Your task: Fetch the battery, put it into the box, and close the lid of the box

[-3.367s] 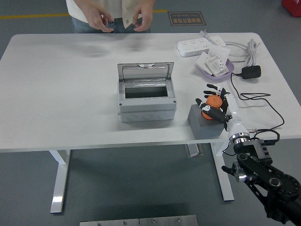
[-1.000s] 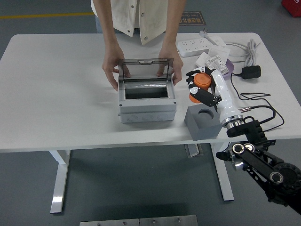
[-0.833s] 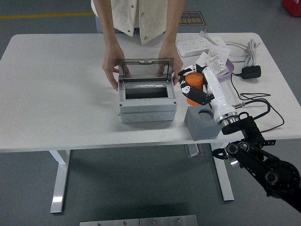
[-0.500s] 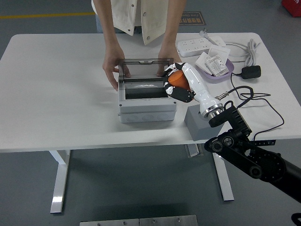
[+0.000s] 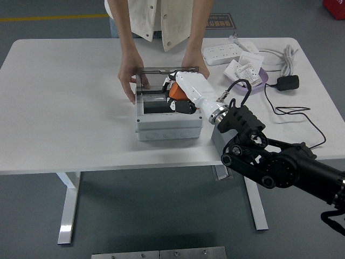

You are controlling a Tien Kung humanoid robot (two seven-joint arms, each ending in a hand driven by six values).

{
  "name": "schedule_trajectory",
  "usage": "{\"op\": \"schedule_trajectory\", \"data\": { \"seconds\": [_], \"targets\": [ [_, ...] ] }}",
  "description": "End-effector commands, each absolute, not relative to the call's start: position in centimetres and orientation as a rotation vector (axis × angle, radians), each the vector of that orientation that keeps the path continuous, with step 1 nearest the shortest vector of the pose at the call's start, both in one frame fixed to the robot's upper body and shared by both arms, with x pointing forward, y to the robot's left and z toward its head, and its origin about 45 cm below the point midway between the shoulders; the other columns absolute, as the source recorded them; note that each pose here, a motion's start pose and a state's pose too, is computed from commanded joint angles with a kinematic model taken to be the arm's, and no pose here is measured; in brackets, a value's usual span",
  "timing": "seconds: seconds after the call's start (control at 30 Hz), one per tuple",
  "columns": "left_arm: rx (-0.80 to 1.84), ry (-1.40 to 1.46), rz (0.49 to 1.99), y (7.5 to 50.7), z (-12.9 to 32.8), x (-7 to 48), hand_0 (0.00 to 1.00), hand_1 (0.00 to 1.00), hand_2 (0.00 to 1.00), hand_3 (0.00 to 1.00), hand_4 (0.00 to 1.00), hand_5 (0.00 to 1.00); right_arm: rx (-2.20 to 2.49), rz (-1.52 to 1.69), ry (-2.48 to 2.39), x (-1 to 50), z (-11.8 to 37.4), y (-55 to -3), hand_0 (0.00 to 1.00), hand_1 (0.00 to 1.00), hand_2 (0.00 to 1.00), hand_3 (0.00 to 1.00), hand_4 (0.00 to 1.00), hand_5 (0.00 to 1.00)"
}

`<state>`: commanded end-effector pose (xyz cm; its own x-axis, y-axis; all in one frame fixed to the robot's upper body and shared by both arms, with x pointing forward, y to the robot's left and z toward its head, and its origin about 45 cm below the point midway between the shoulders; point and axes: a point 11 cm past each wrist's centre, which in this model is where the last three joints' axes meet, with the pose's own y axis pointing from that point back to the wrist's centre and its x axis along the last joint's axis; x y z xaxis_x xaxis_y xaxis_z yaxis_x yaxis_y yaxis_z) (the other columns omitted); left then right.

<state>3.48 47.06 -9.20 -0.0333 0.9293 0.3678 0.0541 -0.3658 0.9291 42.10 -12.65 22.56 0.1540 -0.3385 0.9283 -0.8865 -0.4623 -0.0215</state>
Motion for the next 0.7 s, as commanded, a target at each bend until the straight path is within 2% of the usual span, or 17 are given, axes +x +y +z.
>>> {"op": "schedule_trajectory", "data": {
  "seconds": [0.3,0.7],
  "targets": [
    [1.508,1.073,1.491,47.5,-9.0,3.5,0.700,0.796,0.749,0.778,0.891,0.401,1.801,1.384,-1.054,43.7,22.7,-11.4,0.061,0.198,0.289,0.229,0.002,0.002],
    [1.511,1.054,1.490,47.8,-8.8,4.2,0.700,0.797,0.750,0.782,0.891,0.400,1.841,1.493,-0.916,43.0,21.1,-8.9,0.073,0.200,0.288,0.229,0.002,0.002]
  ]
}}
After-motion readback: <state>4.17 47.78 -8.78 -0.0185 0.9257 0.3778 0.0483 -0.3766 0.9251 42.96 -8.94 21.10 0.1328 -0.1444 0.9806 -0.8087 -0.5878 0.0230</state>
